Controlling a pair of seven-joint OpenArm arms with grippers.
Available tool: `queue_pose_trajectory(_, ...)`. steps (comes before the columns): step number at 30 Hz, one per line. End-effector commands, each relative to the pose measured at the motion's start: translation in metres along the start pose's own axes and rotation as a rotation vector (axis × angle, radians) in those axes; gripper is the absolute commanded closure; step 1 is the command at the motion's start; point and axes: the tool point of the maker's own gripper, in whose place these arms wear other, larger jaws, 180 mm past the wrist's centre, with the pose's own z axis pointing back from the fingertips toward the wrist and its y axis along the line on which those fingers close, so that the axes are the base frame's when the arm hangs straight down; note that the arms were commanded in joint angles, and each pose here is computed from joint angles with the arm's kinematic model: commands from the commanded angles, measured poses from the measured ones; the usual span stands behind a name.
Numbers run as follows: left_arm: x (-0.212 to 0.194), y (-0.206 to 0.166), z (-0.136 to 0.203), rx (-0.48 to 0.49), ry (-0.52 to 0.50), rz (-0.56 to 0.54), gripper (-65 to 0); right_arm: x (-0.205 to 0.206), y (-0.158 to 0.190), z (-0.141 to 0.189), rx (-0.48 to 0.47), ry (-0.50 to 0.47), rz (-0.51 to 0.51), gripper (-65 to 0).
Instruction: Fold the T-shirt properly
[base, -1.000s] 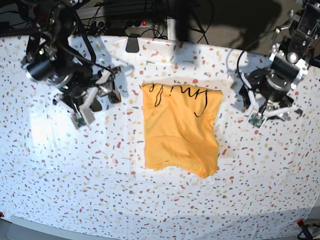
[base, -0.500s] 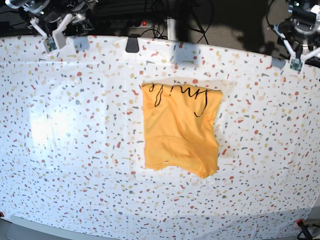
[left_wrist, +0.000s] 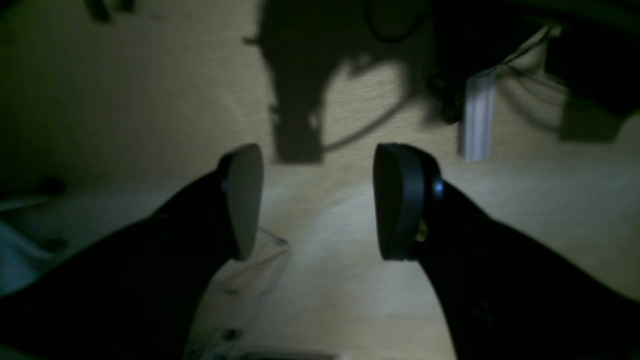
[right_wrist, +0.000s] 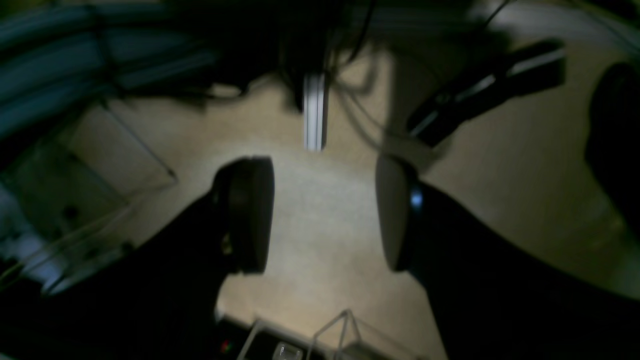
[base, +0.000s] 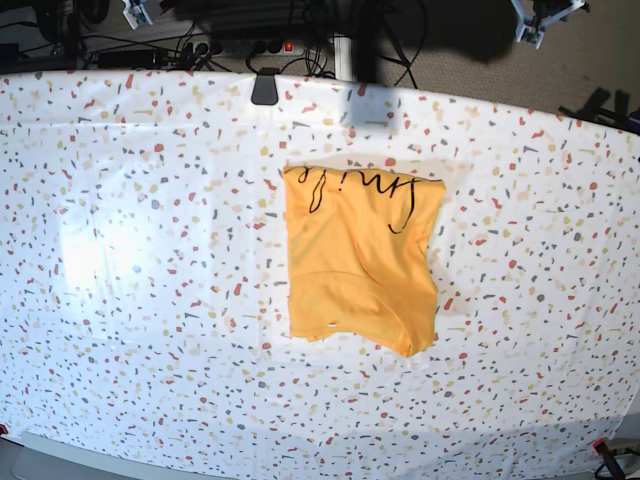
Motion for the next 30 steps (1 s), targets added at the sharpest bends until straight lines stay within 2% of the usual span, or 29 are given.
queue_pose_trajectory(1,-0.006,0.007,-0.010,0.010,0.026,0.019,-34.2,-0.003,-0.009,-0.007,0.006,0.013,0.007,-32.7)
queue_pose_trajectory(6,-0.036,0.016,-0.062,0.012,0.197,0.139,-34.2,-0.029,-0.059,-0.059,-0.008,0.155,-0.013,-32.7)
queue_pose_trajectory(8,-0.048,0.018,-0.071,0.009,0.248,0.167,-34.2,-0.042,-0.074,-0.073,-0.011,0.228,-0.031,-32.7)
queue_pose_trajectory(11,-0.062,0.019,-0.076,0.010,0.279,0.190,-34.2,-0.052,-0.085,-0.090,-0.004,0.280,-0.069,-32.7)
queue_pose_trajectory(13,-0.063,0.018,-0.077,0.012,0.252,0.192,-34.2,-0.053,-0.088,-0.100,0.000,0.269,-0.087,-32.7)
queue_pose_trajectory(17,-0.067,0.013,-0.077,0.006,0.242,0.194,-34.2,-0.038,-0.092,-0.118,-0.013,0.183,-0.090,-32.7)
queue_pose_trajectory(20,-0.068,0.006,-0.078,-0.005,0.244,0.197,-34.2,-0.032,-0.100,-0.125,-0.081,0.171,-0.060,-32.7)
queue_pose_trajectory(25,-0.067,-0.013,-0.080,-0.033,0.244,0.206,-34.2,-0.019,-0.114,-0.133,-0.218,0.092,0.035,-32.7)
queue_pose_trajectory(30,-0.065,-0.034,-0.082,-0.060,0.247,0.181,-34.2,-0.024,-0.092,-0.143,-0.173,0.095,0.126,-32.7)
